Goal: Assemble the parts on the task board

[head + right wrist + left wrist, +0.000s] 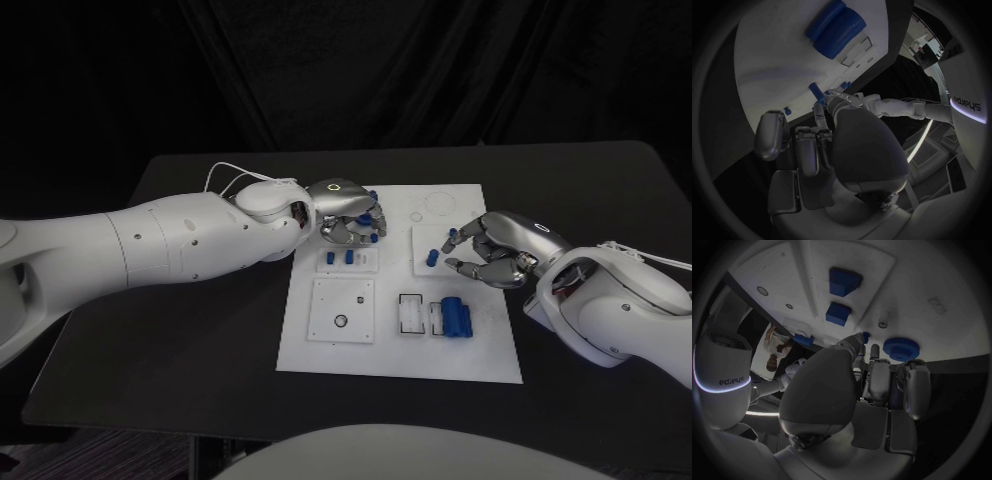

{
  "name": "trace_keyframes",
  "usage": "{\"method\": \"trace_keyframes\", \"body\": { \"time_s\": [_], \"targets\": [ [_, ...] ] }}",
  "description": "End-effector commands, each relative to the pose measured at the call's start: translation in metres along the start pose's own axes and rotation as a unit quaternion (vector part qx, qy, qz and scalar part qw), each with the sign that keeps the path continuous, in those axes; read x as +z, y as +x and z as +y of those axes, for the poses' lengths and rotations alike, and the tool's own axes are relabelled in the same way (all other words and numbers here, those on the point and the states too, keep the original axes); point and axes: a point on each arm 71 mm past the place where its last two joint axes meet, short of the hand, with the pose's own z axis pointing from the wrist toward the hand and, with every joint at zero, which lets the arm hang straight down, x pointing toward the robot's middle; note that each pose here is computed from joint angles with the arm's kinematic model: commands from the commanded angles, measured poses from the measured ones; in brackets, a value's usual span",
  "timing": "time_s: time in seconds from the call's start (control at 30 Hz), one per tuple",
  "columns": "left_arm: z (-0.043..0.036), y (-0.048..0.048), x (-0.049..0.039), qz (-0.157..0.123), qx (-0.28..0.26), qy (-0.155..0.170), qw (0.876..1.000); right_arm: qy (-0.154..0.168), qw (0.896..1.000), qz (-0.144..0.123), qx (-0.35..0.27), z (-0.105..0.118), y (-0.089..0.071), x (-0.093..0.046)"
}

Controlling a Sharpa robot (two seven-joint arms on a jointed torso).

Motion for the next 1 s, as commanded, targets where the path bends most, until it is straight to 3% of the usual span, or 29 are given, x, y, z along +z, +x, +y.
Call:
{"method": "trace_keyframes", "body": {
  "time_s": [0.03, 0.27, 0.67, 1.0],
  "targets": [
    [-0.0009, 0.004, 0.0011, 0.017, -0.004, -0.001, 1.0, 0.008, 1.0, 0.004, 0.003, -0.001, 0.001, 0.0],
    [-0.0018, 0.0052, 0.0014, 0.016, -0.004, 0.004, 1.0, 0.007, 1.0, 0.004, 0.005, -0.001, 0.001, 0.001],
    [-0.0026, 0.002, -0.0013, -0.014, 0.004, 0.015, 1.0, 0.008, 1.0, 0.004, 0.006, -0.001, 0.001, 0.001],
    [-0.001, -0.0022, -0.0166, -0.046, 0.008, 0.013, 0.999, 0.008, 1.0, -0.001, 0.007, -0.002, 0.0, -0.001]
  ]
}}
